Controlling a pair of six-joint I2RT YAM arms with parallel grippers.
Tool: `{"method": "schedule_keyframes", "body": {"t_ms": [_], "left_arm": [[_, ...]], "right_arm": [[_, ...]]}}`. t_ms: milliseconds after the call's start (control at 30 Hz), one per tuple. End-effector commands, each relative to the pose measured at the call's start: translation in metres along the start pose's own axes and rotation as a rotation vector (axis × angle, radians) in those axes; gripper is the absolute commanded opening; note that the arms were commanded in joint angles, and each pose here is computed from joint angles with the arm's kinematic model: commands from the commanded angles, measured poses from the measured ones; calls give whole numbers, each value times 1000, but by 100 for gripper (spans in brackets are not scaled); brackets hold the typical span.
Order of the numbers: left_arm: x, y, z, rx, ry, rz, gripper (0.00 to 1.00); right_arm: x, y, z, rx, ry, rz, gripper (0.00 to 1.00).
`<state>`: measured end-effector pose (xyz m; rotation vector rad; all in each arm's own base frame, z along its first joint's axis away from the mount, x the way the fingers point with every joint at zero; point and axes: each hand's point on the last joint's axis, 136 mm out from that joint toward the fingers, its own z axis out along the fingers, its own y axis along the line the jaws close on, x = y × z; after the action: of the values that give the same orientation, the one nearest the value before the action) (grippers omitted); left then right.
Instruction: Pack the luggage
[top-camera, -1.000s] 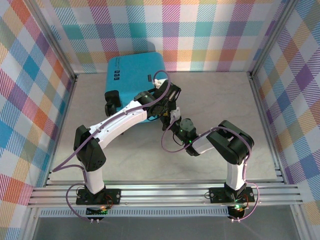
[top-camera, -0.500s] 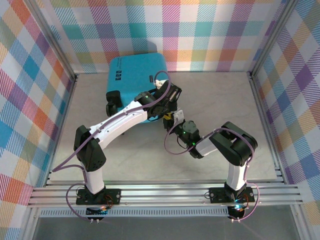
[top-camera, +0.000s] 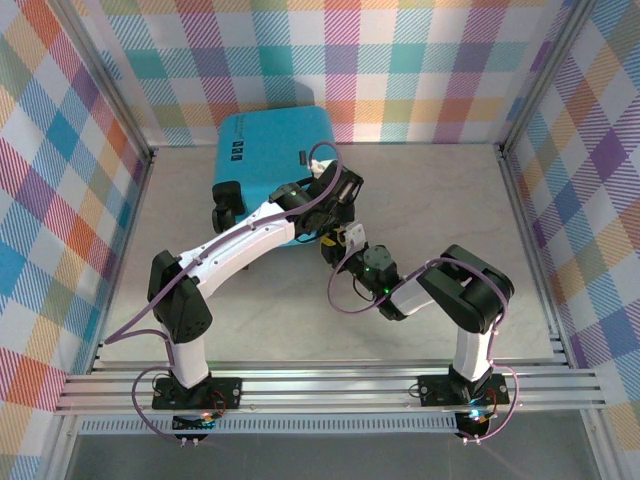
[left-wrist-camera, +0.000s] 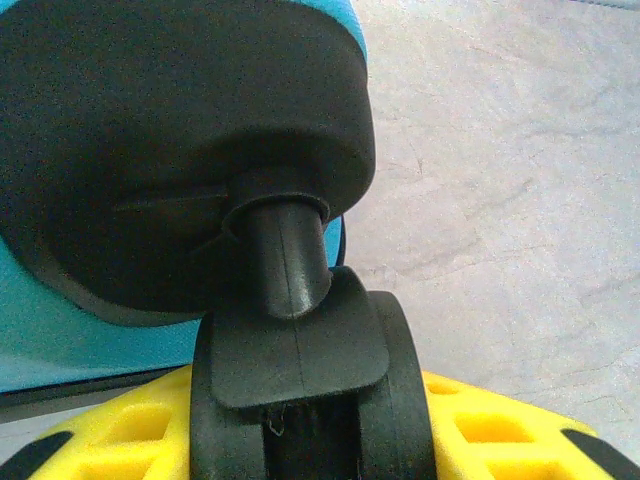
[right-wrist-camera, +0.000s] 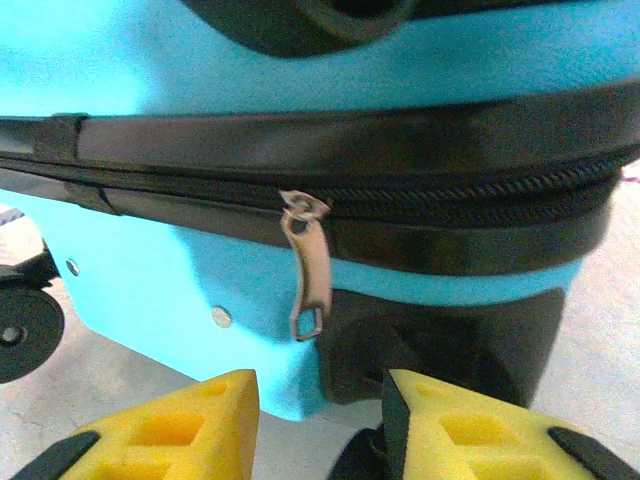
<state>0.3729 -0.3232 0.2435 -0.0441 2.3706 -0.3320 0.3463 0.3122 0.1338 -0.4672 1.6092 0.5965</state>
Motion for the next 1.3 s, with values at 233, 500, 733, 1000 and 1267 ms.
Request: {"method": "schedule_keyframes", "body": {"t_ms": [233,500,733,1000,1267], "left_arm": [[-72,-56,-72,275,-249,-47,8],[-73,-57,-76,288,-250,-50,8],[-71,-56,-75,289,-245,-48,8],[-71,-53,-77,283,-255,-50,8],[-68,-49,-77,273,-255,-54,8]], "right_arm": [[-33,11,19,4,-79,-39,46],[-32,5,39,51,-60,-65,49],[-33,4,41,64,-58,-72,27],[-31,0,36,80,-57,-74,8],[-31,-11,28,103,-48,-67,0]]}}
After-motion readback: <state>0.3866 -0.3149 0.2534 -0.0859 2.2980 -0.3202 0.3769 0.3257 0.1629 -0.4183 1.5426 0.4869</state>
